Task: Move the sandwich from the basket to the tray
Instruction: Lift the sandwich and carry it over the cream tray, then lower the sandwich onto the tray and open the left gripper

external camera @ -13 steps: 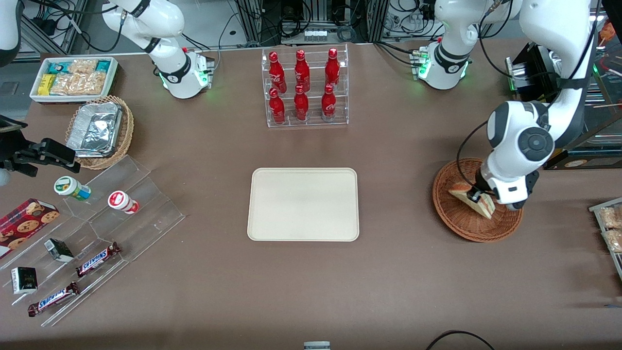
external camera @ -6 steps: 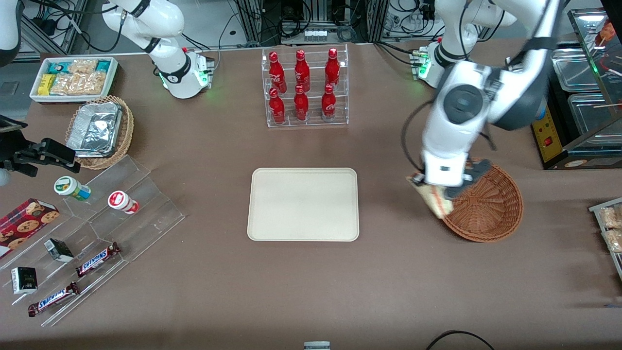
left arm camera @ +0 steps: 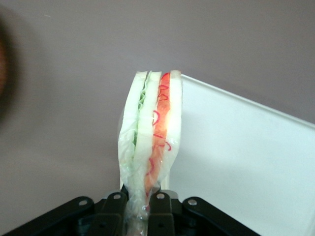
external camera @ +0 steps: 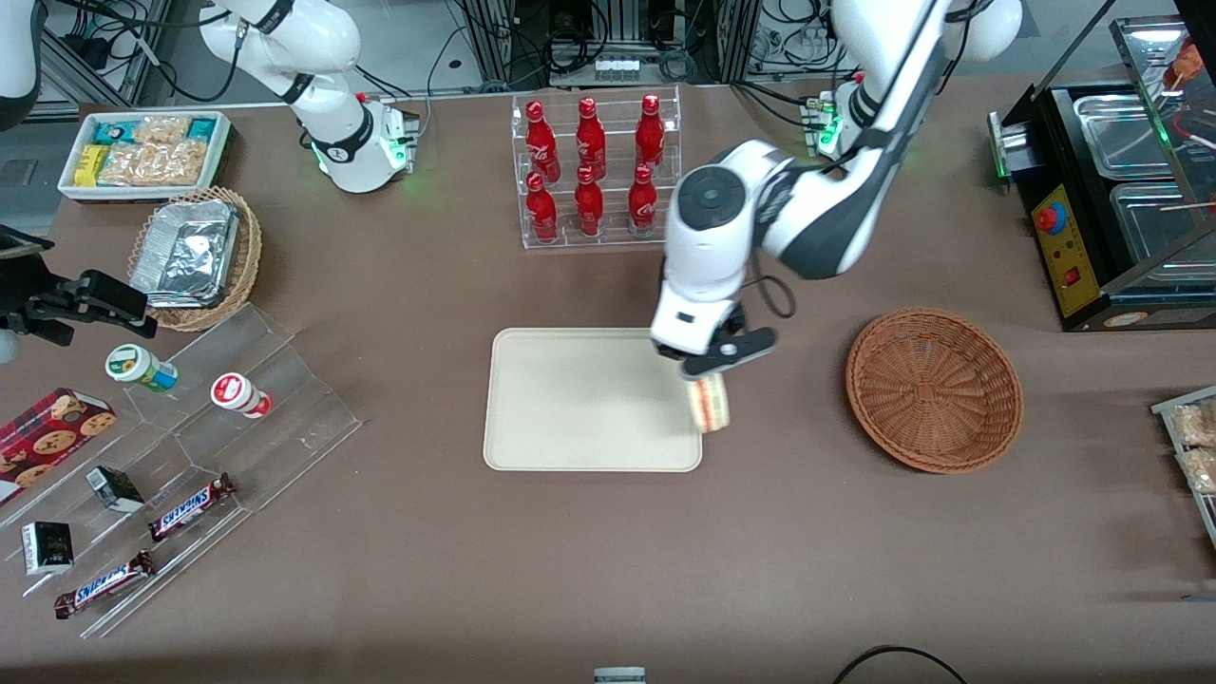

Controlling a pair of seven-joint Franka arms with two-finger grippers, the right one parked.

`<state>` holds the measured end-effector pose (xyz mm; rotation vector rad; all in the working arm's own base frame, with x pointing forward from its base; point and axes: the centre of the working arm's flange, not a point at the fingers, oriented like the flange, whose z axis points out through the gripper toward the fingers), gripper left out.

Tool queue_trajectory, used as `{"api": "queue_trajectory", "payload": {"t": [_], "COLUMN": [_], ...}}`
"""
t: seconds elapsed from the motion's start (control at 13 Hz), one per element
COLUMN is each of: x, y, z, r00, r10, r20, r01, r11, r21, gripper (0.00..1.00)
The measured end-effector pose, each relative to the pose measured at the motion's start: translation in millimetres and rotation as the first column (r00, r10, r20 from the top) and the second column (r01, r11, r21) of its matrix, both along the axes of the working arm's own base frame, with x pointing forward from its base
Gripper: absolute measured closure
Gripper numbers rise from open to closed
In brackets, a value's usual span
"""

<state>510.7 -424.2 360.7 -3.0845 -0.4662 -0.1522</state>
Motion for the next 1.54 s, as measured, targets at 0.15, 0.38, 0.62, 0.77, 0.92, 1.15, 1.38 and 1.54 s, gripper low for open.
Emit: {"api": "queue_trajectory", "payload": {"t": [0.15, 0.38, 0.62, 0.77, 0.92, 1.15, 1.38, 1.54], "x": [-8.6, -14.5, -18.1, -18.7, -20.9, -24.4, -25.3, -23.1], "y": [-17.1, -26.7, -33.8, -39.5, -44.1, -48.9, -49.8, -49.3], "z": [-19.0, -39.9, -60.3, -74.7, -92.4, -111.5, -115.4, -113.6], "r00": [0.997, 0.987, 0.974, 0.970, 0.967, 0.963, 0.962, 0.963], "r10": [-0.076, -0.158, -0.224, -0.241, -0.254, -0.266, -0.269, -0.267], "r20": [-0.010, -0.029, -0.041, -0.032, -0.034, -0.040, -0.045, -0.040], "r01": [0.076, 0.159, 0.225, 0.241, 0.254, 0.266, 0.270, 0.268], "r11": [0.997, 0.987, 0.974, 0.970, 0.967, 0.964, 0.963, 0.964], "r21": [0.004, 0.016, 0.018, 0.006, 0.001, -0.001, 0.002, 0.002], "gripper": [0.85, 0.85, 0.85, 0.85, 0.85, 0.85, 0.85, 0.68]}}
